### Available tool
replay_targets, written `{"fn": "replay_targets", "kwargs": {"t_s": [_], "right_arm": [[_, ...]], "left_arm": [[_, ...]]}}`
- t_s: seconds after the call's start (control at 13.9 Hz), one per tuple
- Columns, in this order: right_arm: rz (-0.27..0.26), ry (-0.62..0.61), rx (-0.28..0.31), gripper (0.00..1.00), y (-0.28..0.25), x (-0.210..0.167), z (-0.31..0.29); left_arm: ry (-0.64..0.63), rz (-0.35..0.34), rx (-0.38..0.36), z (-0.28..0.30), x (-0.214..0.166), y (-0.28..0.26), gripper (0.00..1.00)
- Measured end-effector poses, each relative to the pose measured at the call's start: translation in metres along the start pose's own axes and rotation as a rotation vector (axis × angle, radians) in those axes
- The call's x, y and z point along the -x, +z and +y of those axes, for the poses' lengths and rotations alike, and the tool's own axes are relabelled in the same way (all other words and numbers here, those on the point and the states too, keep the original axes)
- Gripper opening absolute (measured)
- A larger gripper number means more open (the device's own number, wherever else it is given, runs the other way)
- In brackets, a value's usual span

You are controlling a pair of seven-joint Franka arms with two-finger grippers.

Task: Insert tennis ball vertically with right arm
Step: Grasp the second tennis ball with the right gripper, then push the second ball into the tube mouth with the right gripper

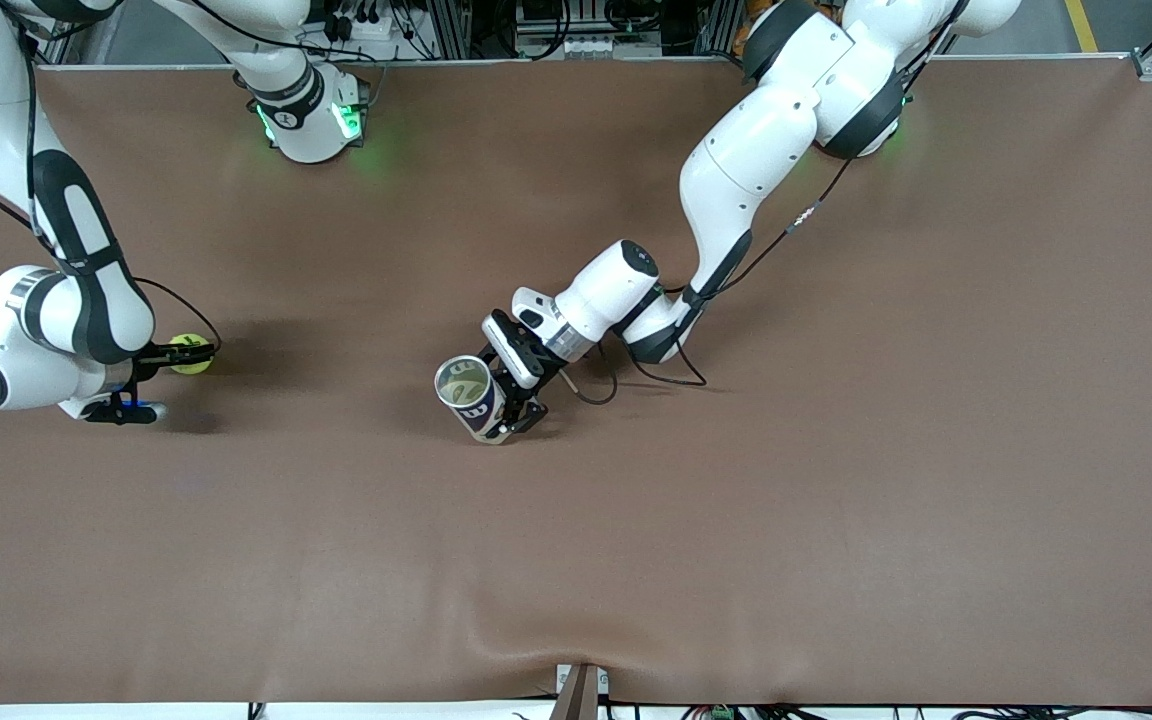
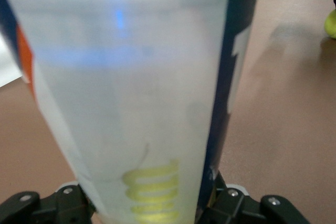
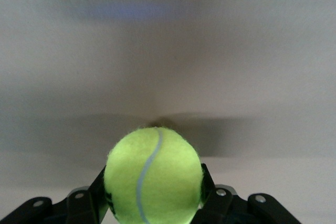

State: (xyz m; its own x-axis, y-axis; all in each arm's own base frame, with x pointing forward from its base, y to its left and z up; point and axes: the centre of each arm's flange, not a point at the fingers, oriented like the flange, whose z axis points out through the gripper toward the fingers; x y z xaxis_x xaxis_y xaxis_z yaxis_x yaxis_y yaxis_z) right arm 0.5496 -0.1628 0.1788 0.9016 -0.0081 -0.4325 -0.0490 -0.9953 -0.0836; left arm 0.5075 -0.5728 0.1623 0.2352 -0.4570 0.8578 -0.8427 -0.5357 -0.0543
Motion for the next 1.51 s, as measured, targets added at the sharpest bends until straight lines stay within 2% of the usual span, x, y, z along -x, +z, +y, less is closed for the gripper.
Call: {"fn": "replay_targets", "kwargs": {"t_s": [0.14,0.36,0.5,0.65,0.86,0.94,1.37,1.51], "right_arm": [[0.041,-0.019,0.008,0.67,-0.033,-0.008,-0.009],[0.117,-0.086,0.009,0.67,-0.133,-0.014,-0.062],[0.153,-0.064,-0.021,0.67,-0.199,-0.005,-0.108],[0.162,0.000,-0.074,0.67,-0.236,0.004,-0.156],[0.141,0.136,-0.224,0.67,-0.245,0.007,-0.235],[0.129,0.184,-0.259,0.67,-0.245,0.007,-0.260],[0.077,0.466,-0.398,0.67,-0.251,0.015,-0.386],[0.055,0.559,-0.420,0.67,-0.241,0.015,-0.416]], "left_arm": [[0.000,0.000,0.000,0.000,0.000,0.000,0.80],[0.000,0.008,-0.003,0.000,-0.001,-0.001,0.80],[0.000,0.012,-0.004,-0.001,-0.001,-0.001,0.80],[0.000,0.013,-0.004,-0.001,-0.001,-0.001,0.80],[0.000,0.014,-0.004,-0.001,-0.002,-0.001,0.80],[0.000,0.015,-0.005,-0.001,-0.002,-0.001,0.80],[0.000,0.015,-0.005,-0.001,-0.002,-0.001,0.80],[0.000,0.015,-0.005,-0.001,-0.002,-0.001,0.80]]}}
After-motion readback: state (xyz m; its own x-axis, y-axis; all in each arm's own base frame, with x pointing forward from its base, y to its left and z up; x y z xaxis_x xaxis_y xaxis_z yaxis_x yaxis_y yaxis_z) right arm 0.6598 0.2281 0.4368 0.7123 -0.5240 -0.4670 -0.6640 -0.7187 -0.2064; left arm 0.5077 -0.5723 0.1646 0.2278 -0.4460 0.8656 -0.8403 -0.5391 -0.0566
